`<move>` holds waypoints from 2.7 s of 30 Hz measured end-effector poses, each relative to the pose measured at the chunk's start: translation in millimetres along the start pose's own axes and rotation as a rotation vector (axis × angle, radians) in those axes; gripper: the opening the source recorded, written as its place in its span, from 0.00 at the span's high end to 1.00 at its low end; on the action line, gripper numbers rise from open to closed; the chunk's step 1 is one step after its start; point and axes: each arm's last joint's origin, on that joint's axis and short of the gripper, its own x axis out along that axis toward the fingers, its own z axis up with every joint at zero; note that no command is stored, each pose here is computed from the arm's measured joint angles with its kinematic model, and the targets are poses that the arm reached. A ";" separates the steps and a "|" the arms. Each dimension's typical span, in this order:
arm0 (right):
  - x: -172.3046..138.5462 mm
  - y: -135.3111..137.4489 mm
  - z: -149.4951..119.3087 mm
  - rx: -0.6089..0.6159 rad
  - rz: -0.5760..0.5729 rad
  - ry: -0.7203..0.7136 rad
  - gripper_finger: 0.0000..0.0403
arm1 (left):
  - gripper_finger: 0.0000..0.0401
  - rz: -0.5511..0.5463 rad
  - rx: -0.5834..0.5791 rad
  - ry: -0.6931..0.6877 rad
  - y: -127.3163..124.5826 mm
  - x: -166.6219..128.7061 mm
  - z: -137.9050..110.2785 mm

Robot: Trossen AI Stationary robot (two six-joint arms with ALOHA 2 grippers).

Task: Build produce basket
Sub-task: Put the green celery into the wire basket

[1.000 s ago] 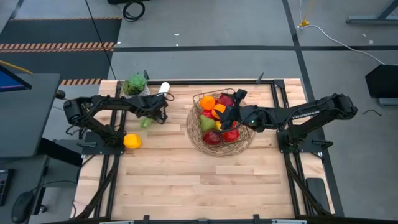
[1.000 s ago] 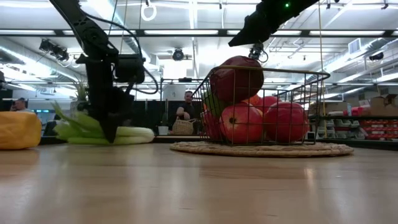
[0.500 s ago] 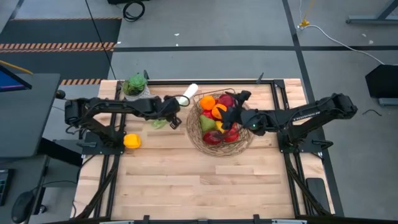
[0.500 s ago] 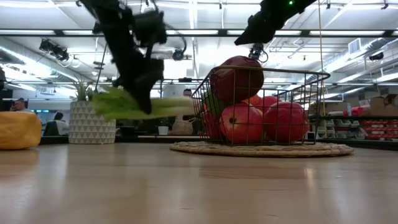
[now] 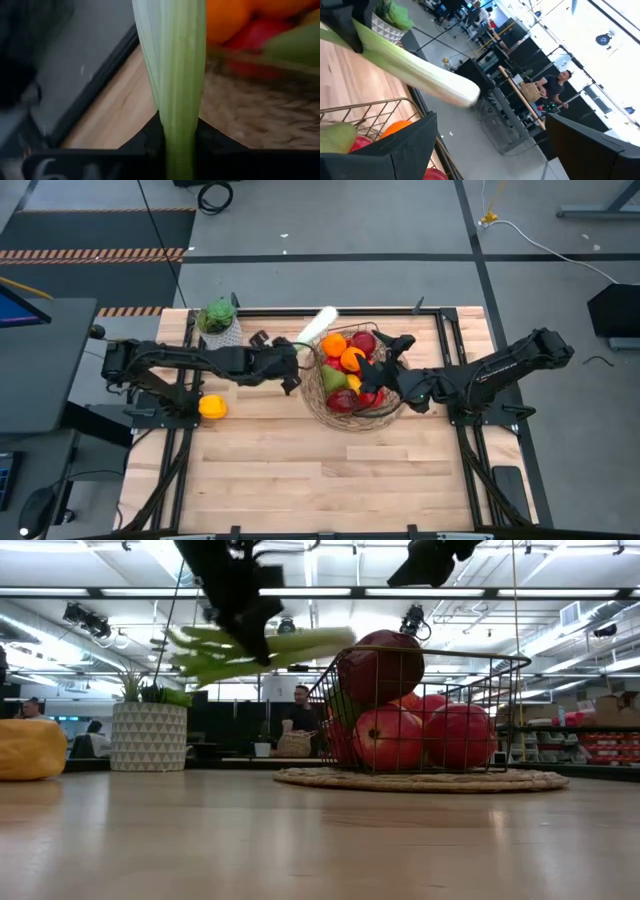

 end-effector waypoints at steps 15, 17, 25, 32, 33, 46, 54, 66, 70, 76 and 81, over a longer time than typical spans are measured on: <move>-24.7 -6.0 18.1 0.092 -0.047 -0.065 0.07 | 0.85 -0.079 0.415 -0.197 -27.5 -19.0 8.4; -26.2 -9.3 22.1 0.134 -0.042 -0.098 0.07 | 0.85 -0.073 0.444 -0.224 -27.0 -18.4 11.9; -21.9 -12.7 24.7 0.119 -0.025 -0.147 0.07 | 0.85 0.042 0.929 -0.341 -21.7 -15.5 27.9; -11.7 -8.6 19.4 0.184 -0.041 -0.097 0.07 | 0.84 0.159 1.451 -0.312 -16.1 -5.7 31.1; -9.7 -5.4 17.2 0.184 -0.035 -0.083 0.07 | 0.84 0.178 1.481 -0.322 -16.9 -4.0 33.3; 2.8 21.4 1.9 0.114 -0.001 -0.001 0.07 | 0.83 0.224 1.528 -0.534 -32.1 8.2 50.2; 8.8 41.6 -2.2 0.095 0.045 0.002 0.07 | 0.84 0.214 1.538 -0.593 -46.7 22.9 51.4; 24.5 86.0 -19.1 0.028 0.033 0.079 0.07 | 0.81 0.139 1.400 -0.561 -51.9 29.9 45.8; 30.2 92.9 -24.1 0.007 0.027 0.099 0.07 | 0.78 0.129 1.406 -0.560 -55.2 27.6 43.8; 32.6 95.9 -28.1 -0.005 0.034 0.111 0.07 | 0.72 0.129 1.398 -0.586 -60.4 22.3 43.4; 32.4 96.5 -29.4 -0.020 0.035 0.116 0.07 | 0.58 0.116 1.343 -0.595 -59.3 21.4 44.8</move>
